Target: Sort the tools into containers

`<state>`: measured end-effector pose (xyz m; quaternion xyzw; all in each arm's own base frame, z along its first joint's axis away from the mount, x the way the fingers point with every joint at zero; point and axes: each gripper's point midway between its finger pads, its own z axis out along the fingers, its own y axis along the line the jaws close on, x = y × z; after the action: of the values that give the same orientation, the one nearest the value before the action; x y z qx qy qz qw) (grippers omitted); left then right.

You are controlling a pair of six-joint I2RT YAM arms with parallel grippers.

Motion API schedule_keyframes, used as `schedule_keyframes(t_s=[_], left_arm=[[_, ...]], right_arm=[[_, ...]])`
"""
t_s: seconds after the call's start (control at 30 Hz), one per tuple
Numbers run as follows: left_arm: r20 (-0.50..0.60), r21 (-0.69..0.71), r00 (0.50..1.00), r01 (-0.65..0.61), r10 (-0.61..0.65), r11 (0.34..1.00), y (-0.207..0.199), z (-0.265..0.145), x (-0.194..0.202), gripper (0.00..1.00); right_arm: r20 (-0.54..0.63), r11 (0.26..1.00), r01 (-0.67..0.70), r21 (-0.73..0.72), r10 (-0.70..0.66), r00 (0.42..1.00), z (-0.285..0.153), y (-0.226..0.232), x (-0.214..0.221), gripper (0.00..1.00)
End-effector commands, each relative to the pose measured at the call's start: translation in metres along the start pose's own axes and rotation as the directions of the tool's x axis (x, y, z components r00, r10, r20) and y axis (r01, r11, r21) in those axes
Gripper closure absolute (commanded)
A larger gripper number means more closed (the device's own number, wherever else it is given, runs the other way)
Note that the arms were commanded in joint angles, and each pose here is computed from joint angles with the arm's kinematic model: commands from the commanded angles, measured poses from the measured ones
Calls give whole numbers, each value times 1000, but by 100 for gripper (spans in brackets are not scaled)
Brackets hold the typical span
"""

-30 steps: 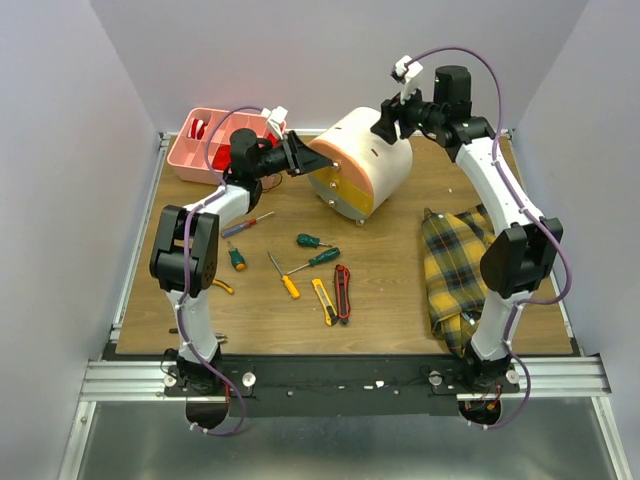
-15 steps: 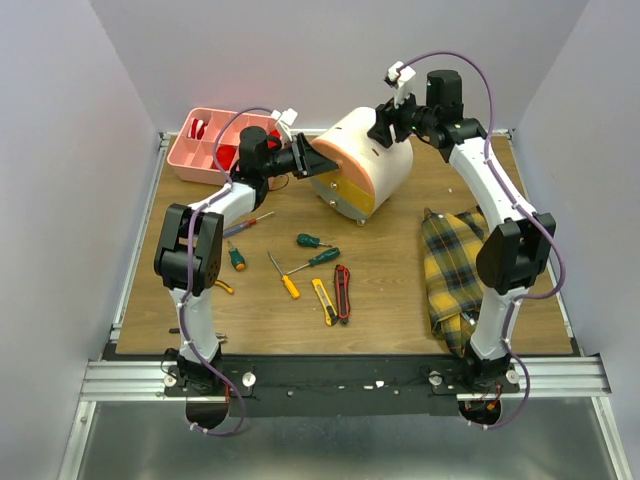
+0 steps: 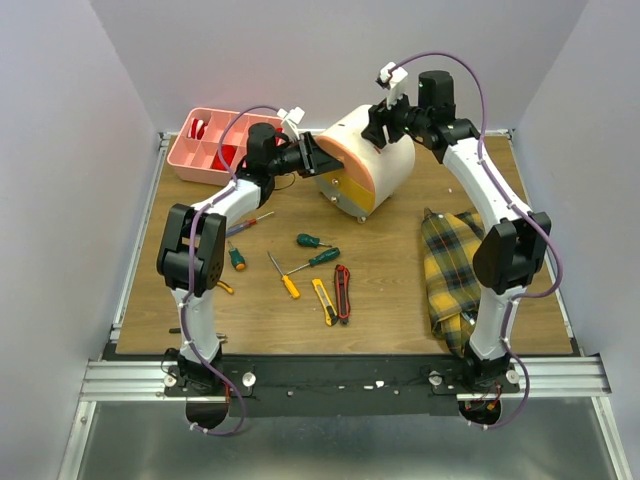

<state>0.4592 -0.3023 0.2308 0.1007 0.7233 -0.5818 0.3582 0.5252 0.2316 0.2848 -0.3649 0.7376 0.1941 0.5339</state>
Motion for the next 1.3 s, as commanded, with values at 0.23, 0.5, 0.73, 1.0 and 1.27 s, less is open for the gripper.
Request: schedule_keyframes(t_s=[0.23, 0.5, 0.73, 1.0, 1.27], left_arm=[[47, -99, 998, -24, 29, 995, 8, 2, -11, 55], [59, -116, 997, -37, 44, 993, 5, -2, -19, 53], [90, -103, 993, -61, 71, 993, 0, -9, -27, 57], [103, -51, 990, -91, 96, 995, -10, -9, -29, 69], [70, 2, 987, -145, 144, 989, -25, -40, -20, 83]], right_arm=[[-49, 1000, 7, 29, -6, 999, 13, -4, 17, 31], [-58, 1000, 6, 29, -5, 998, 14, -4, 21, 31], [-75, 999, 4, 31, -2, 997, 16, -5, 28, 31], [-95, 999, 2, 33, 1, 996, 20, -5, 38, 31], [-127, 999, -7, 51, 13, 992, 24, -8, 52, 32]])
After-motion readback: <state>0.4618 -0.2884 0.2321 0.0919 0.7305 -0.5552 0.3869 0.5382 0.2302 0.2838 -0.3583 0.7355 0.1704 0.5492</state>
